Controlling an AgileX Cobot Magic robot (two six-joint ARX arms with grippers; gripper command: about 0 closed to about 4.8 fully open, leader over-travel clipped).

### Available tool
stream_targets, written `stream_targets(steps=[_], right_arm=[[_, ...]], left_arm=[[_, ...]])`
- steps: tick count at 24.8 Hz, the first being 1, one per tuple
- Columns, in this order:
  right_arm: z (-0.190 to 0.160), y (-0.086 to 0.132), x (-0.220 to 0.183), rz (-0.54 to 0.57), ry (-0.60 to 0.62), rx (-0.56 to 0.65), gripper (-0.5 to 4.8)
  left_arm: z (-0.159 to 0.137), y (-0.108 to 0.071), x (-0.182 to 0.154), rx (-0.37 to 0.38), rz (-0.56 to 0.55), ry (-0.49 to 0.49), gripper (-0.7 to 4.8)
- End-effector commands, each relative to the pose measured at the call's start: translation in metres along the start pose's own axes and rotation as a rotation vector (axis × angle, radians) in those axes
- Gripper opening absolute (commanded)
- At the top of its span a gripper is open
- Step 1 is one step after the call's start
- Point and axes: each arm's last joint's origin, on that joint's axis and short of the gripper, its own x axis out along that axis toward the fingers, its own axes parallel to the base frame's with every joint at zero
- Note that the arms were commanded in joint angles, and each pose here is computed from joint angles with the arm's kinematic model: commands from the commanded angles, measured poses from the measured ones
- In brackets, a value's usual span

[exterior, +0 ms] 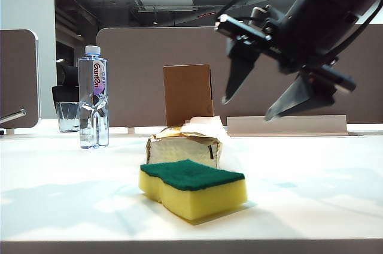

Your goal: Move the sponge from right to left to wipe the table, avoiding obstacles on the table, and finally reaching the bottle of mineral water.

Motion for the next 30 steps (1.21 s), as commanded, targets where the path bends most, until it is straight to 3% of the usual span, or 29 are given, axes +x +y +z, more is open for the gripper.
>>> stream_targets(steps=[1,8,15,25,30], right_arm=[[0.026,-0.004,-0.011,-0.034,-0.027,-0.074,3.37],[0.072,-0.017,-0.032,-0.112,-0.099,-0.141,3.37],[0.098,-0.052,-0.056,-0.220,-0.152,-0.135,3.36],[0.107,-0.102,-0.108,-0.296,-0.204,-0.065,3.33],[0.097,-0.111,-0.140,-0.274,-0.190,-0.002,3.33]], left_arm=[[0.002,-0.001,-0.001,0.013,-0.008,-0.009,4.79],[0.002,-0.001,-0.001,0.013,-0.008,-0.008,4.79],[0.001,-0.001,-0.001,0.006,-0.007,-0.002,4.79],[0.001,-0.001,-0.001,0.003,-0.007,0.002,4.79],[0.000,-0.001,-0.001,0.001,-0.007,0.003,4.79]])
